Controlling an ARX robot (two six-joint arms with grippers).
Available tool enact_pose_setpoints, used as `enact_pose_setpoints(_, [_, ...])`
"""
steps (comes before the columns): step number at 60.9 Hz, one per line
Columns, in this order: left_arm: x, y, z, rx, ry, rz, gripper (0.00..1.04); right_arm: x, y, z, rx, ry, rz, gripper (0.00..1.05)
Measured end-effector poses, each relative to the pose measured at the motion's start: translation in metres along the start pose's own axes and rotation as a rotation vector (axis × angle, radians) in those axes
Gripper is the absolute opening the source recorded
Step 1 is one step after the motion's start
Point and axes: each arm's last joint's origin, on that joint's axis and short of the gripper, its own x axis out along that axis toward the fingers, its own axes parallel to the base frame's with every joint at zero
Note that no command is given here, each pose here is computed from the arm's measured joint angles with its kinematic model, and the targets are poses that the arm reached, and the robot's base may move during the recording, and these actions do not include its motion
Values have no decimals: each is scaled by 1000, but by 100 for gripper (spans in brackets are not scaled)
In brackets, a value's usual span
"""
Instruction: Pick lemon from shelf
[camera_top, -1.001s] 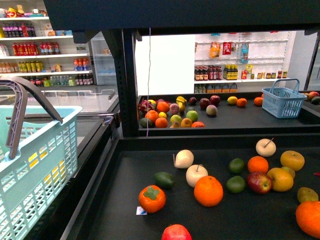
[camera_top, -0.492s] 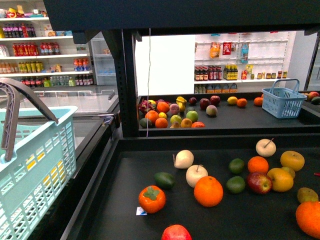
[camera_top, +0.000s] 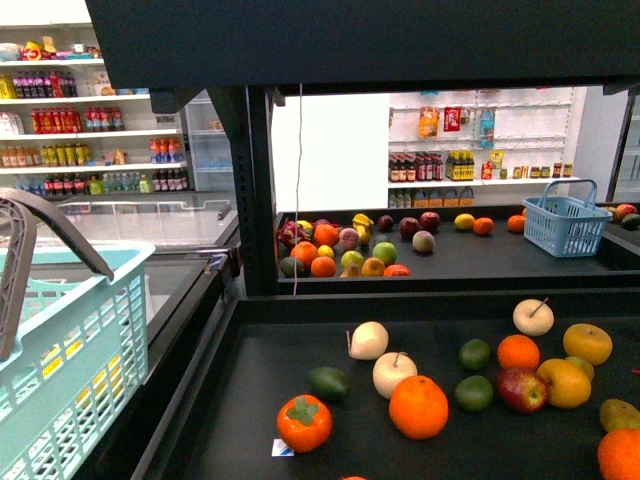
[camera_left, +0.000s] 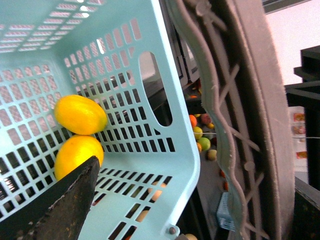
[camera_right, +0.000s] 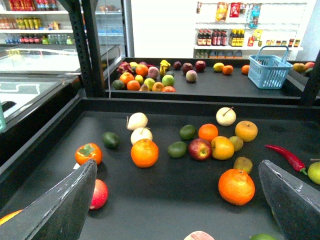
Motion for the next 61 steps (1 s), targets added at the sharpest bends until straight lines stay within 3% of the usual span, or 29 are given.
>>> enact_pose_setpoints(14, [-47,-16,0,244,-14,162,97,0,0,0,0,0,0,97])
enact_pose_setpoints(31, [-70,-18,2,311,-28,157,97,0,0,0,0,0,0,97])
enact_pose_setpoints(47, [-125,-41,5,425,-98,112,97,0,0,0,0,0,0,97])
enact_pose_setpoints(53, [-149,-36,-4,511,-110,142,97,0,0,0,0,0,0,97])
enact_pose_setpoints(61, [-190,-24,-34,685,-87,177,97,0,0,0,0,0,0,97])
